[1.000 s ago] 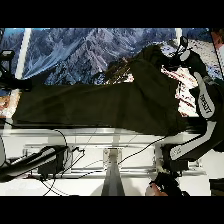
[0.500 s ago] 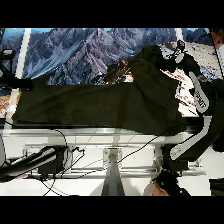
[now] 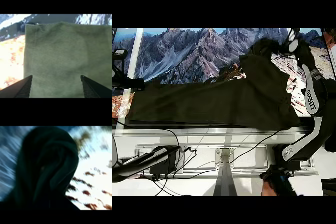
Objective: Fold the clothes and pants, and hang the long-sleeved shirts on hangers.
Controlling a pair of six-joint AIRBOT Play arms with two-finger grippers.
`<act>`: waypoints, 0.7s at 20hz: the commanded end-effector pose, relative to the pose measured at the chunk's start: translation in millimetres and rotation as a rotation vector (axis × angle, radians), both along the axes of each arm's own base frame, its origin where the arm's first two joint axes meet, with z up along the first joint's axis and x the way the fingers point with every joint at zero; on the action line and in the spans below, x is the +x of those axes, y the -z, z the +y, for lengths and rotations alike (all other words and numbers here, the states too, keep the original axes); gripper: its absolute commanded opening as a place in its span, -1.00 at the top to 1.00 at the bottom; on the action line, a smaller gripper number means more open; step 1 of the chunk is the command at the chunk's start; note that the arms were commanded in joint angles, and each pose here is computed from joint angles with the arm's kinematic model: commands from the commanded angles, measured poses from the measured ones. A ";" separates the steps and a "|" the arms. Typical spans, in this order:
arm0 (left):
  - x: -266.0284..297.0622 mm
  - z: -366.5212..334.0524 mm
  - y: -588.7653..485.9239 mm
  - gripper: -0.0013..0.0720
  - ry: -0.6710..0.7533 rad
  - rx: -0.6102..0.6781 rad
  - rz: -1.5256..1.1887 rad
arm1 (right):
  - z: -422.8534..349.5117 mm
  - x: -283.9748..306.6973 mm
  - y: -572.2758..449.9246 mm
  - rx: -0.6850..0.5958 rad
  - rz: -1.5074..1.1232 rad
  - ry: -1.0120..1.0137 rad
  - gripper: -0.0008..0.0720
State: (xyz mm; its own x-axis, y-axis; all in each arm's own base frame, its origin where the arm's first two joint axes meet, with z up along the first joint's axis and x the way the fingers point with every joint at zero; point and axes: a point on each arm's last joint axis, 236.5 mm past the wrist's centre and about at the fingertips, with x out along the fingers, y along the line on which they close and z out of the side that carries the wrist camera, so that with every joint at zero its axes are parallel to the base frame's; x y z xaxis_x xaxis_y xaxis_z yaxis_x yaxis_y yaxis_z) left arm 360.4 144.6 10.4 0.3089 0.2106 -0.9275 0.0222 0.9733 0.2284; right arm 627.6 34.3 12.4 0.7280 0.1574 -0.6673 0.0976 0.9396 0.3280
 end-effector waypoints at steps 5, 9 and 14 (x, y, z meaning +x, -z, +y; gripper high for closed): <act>17.0 -35.4 -1.7 -0.92 -0.025 -0.170 -0.081 | 137.6 5.2 -163.3 -0.163 -0.355 -0.354 0.91; 35.8 -61.6 -10.3 -0.92 -0.049 -0.304 -0.170 | 196.0 -23.5 -189.8 -0.344 -0.459 -0.561 0.91; 37.3 -65.8 -11.3 -0.92 -0.049 -0.323 -0.176 | 186.1 -32.1 -218.8 -0.422 -0.506 -0.557 0.91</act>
